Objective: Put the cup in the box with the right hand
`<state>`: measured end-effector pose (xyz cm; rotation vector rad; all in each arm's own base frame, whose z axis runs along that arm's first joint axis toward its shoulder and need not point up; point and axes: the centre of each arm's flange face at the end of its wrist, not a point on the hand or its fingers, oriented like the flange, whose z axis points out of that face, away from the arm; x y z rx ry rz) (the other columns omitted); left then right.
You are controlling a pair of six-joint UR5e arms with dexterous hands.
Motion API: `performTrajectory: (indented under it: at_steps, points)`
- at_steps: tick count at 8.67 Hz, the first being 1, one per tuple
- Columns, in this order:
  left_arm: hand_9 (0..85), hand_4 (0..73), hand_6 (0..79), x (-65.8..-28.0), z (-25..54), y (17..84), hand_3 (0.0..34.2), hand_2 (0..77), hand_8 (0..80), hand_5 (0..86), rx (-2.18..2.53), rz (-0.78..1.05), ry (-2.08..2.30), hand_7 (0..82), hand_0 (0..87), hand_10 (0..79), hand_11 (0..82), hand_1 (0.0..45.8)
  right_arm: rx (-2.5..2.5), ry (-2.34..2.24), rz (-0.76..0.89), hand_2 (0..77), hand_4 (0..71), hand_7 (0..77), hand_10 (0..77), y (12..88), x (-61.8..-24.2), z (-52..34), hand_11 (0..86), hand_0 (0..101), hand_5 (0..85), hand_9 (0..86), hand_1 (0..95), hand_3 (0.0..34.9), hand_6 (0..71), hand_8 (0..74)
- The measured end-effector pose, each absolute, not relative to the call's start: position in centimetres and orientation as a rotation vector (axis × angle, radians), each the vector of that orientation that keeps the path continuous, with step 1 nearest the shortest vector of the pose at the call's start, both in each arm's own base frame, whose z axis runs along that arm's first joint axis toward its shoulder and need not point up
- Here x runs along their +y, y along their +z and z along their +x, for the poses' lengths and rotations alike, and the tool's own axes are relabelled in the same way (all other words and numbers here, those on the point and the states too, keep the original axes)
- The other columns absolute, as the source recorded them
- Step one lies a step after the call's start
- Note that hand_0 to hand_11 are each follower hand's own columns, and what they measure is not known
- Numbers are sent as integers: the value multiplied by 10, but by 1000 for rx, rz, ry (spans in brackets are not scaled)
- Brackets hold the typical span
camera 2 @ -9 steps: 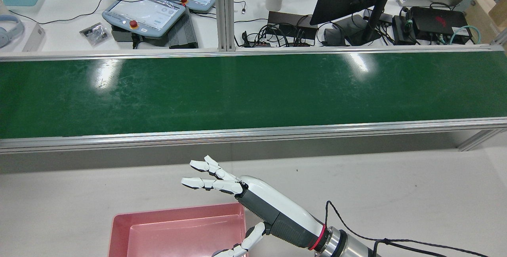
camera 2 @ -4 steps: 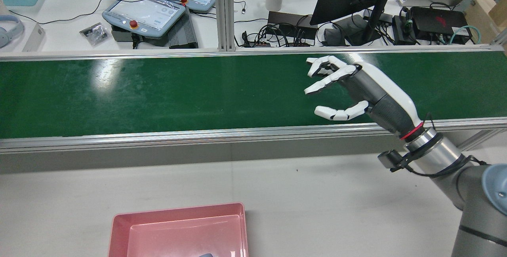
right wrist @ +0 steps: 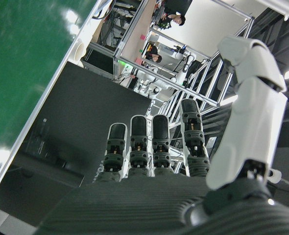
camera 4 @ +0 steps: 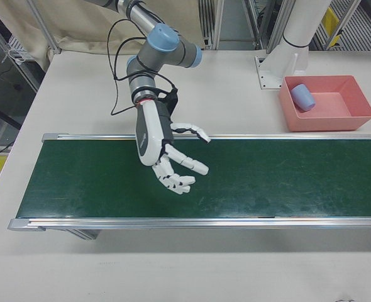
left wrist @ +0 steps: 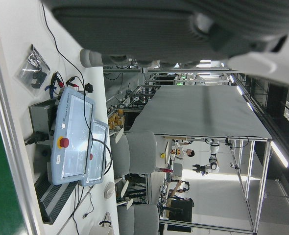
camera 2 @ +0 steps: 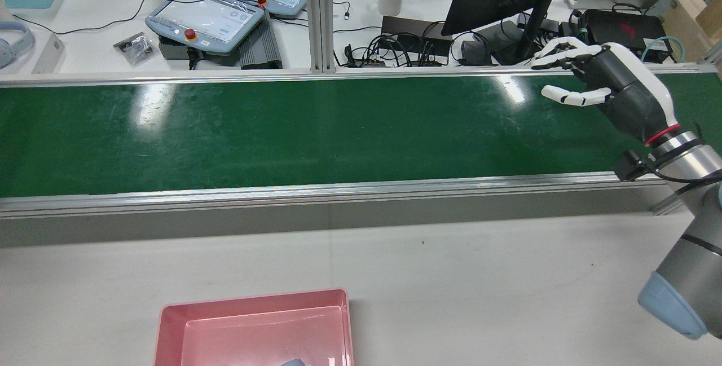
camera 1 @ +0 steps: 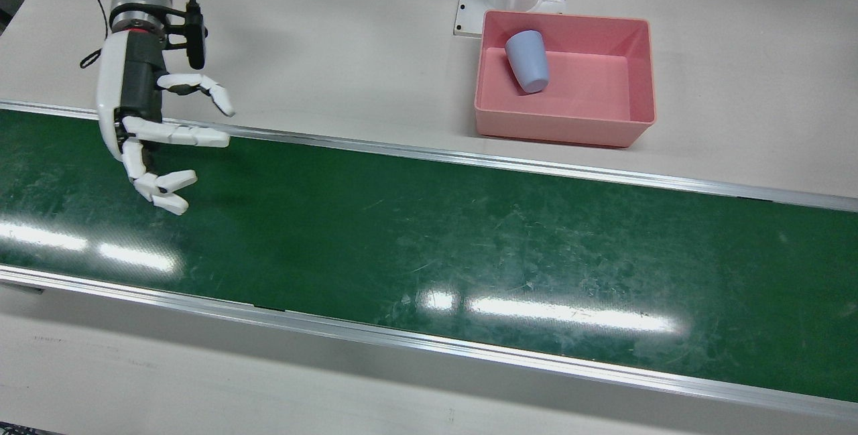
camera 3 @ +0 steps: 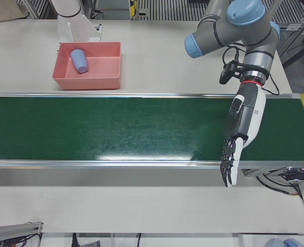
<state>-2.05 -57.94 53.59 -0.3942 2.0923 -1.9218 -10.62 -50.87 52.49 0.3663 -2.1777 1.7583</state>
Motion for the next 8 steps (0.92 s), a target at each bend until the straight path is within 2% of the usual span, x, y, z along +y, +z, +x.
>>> performTrajectory:
  at_steps: [1,2,3,4,5,6,8]
  points:
    - [0,0,0,-579,-20,536,0,0,0,0,2092,-395,-1922,0,0,0,0,5,-2150,1814,385,284,164,447,147,547,-518,-95,229,499,82,305,185,0,125,164]
    - [0,0,0,-579,-20,536,0,5,0,0,2092,-395,-1922,0,0,0,0,5,-2124,1875,398,289,185,458,147,568,-530,-83,235,492,87,316,185,0,125,175]
    - [0,0,0,-579,-20,536,0,5,0,0,2092,-395,-1922,0,0,0,0,5,-2105,1923,398,300,158,464,147,585,-536,-75,235,492,82,327,185,0,125,175]
    - [0,0,0,-579,-20,536,0,5,0,0,2092,-395,-1922,0,0,0,0,5,-2094,1951,392,322,158,458,147,595,-538,-71,229,488,82,300,185,0,125,158]
    - [0,0,0,-579,-20,536,0,0,0,0,2092,-395,-1922,0,0,0,0,5,-2091,1966,387,344,98,344,76,600,-539,-69,136,488,60,185,224,0,93,49]
    - [0,0,0,-579,-21,536,0,5,0,0,2092,-394,-1922,0,0,0,0,5,-2091,1973,381,153,27,22,27,602,-539,-68,65,508,60,5,196,0,33,5]
    - [0,0,0,-579,-21,536,0,5,0,0,2092,-393,-1923,0,0,0,0,5,-2091,1979,376,153,27,22,27,603,-539,-67,65,508,60,5,196,0,33,5]
